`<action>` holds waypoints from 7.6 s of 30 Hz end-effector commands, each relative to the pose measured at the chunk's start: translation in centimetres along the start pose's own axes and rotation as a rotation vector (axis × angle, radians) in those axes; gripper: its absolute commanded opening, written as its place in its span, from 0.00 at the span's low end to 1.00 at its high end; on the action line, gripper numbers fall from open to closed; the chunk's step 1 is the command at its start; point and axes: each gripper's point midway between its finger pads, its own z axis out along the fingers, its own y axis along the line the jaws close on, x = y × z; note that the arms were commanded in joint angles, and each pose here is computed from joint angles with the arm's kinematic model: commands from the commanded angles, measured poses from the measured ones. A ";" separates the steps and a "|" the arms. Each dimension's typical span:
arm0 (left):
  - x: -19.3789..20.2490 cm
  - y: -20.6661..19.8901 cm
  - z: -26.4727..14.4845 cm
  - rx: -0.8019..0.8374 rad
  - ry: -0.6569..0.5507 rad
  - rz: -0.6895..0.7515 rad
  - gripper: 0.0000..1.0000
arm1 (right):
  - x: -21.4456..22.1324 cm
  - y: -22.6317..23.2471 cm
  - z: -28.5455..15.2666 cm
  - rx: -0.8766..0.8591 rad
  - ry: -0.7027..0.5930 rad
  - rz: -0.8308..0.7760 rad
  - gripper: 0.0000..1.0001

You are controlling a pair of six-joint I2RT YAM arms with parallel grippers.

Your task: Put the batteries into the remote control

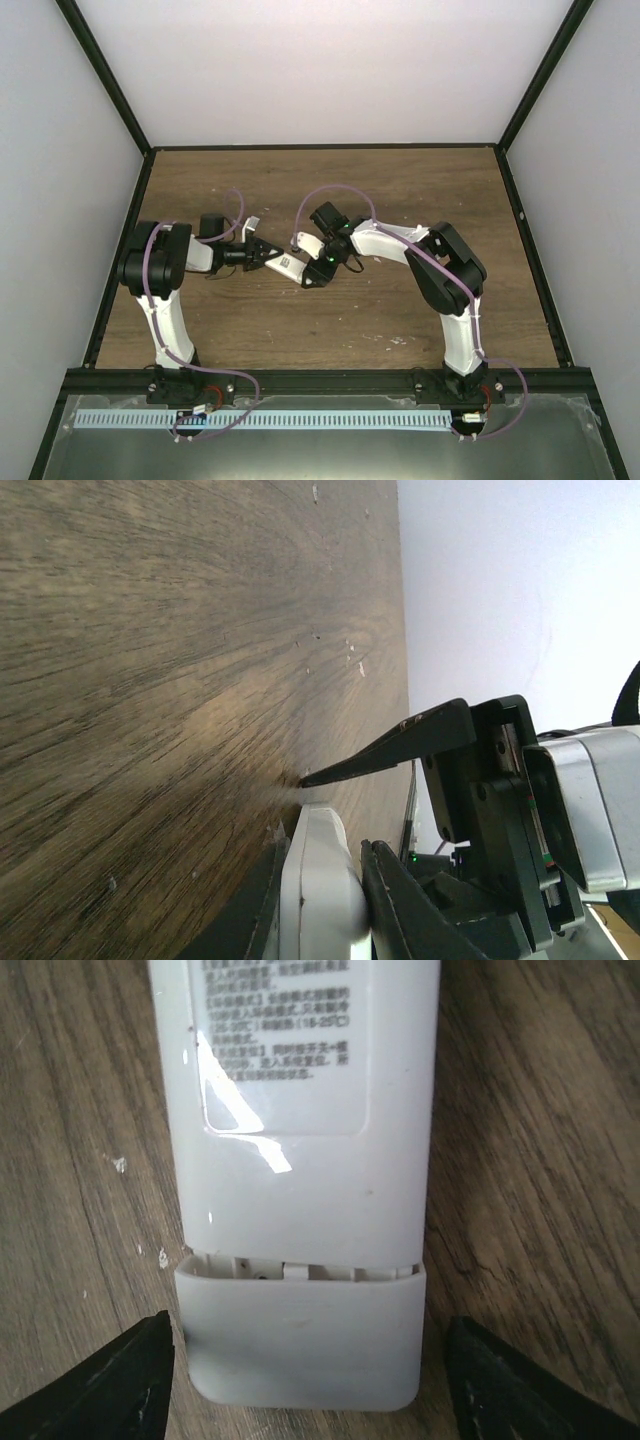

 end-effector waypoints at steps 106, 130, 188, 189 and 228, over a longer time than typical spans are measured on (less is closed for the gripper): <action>0.4 1.1 0.1 -0.016 -0.024 -0.006 0.00 | 3.1 0.8 1.1 -0.013 0.039 0.206 0.52; 0.2 0.9 0.1 -0.012 -0.027 -0.001 0.00 | 0.8 0.3 0.9 -0.007 -0.005 0.234 0.36; 4.3 -15.2 2.8 0.207 0.354 0.297 0.00 | -2.7 4.2 -14.4 -0.375 -0.302 0.176 0.67; 4.5 -15.4 2.9 0.209 0.358 0.308 0.00 | -2.6 4.4 -14.4 -0.390 -0.302 0.181 0.66; 5.0 -18.1 3.4 0.185 0.381 0.445 0.48 | -2.8 6.4 -12.5 -0.534 -0.277 0.182 0.01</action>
